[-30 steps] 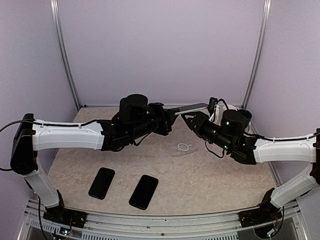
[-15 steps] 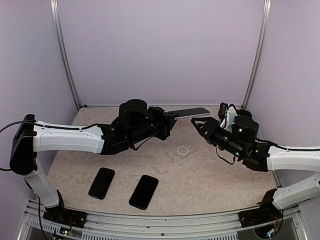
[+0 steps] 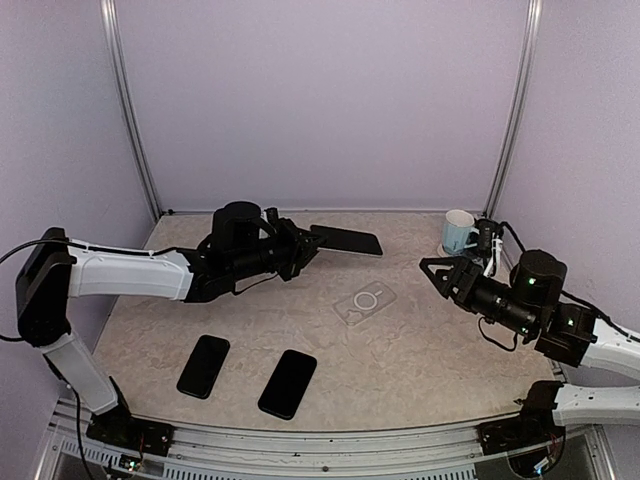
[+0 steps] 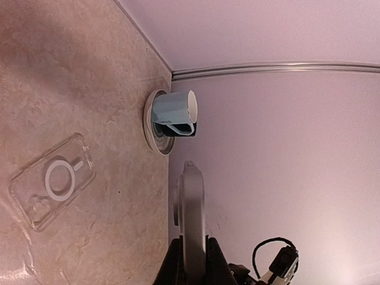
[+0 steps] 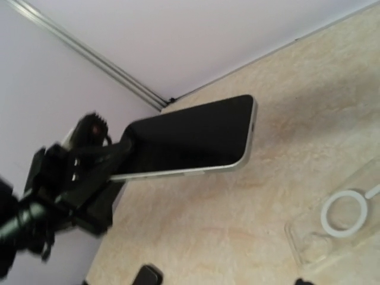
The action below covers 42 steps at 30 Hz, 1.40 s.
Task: Take the phone out of the phone case
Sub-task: Place the phone at the center of the board.
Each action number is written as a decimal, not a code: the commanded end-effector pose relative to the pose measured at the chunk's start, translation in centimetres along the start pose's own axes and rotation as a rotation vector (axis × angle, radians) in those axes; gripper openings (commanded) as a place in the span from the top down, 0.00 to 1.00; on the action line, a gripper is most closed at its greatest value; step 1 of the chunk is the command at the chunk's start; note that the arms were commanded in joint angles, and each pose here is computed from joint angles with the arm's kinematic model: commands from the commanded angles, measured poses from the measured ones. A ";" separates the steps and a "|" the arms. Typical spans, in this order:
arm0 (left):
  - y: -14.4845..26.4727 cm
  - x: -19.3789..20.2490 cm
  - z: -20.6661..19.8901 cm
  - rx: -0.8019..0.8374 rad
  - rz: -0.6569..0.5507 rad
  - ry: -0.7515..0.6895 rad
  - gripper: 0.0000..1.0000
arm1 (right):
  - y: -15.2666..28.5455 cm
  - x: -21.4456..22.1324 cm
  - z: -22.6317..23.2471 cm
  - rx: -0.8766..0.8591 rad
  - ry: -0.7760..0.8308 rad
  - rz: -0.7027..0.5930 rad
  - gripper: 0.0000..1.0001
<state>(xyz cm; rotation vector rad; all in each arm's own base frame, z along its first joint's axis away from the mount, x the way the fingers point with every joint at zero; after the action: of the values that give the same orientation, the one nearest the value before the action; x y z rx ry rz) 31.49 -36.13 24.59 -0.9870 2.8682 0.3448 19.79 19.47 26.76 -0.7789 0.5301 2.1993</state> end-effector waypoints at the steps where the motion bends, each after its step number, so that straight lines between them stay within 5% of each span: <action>1: 1.3 -0.5 -1.9 0.112 0.167 -0.238 1.00 | 0.9 1.1 -0.8 0.038 0.073 0.086 0.25; 16: 2.5 -5.3 7.8 -0.196 0.639 -0.554 1.00 | 2.6 1.8 0.1 0.017 0.152 0.206 0.23; 33: -1.3 -4.5 15.9 -0.258 0.870 -0.586 0.90 | 3.2 3.5 -0.1 -0.035 0.138 0.285 0.22; 37: -2.0 -5.1 17.1 -0.314 0.853 -0.589 0.79 | 3.2 3.6 -0.2 -0.034 0.143 0.289 0.22; 42: -2.8 -6.0 19.7 -0.401 0.818 -0.563 0.78 | 3.2 3.8 -0.5 -0.024 0.142 0.294 0.21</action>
<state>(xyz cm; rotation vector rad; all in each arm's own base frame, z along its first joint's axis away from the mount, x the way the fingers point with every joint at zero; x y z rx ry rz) 36.86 -30.54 7.66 0.3476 2.5632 0.9582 15.70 19.24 25.14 -0.9246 0.6979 2.4222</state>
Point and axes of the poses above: each gripper's point midway between its finger pads, its own y axis back along the fingers, its own z axis along the line the jaws close on, x = y × z, the point moved 4 cm from there along y, back along the fingers
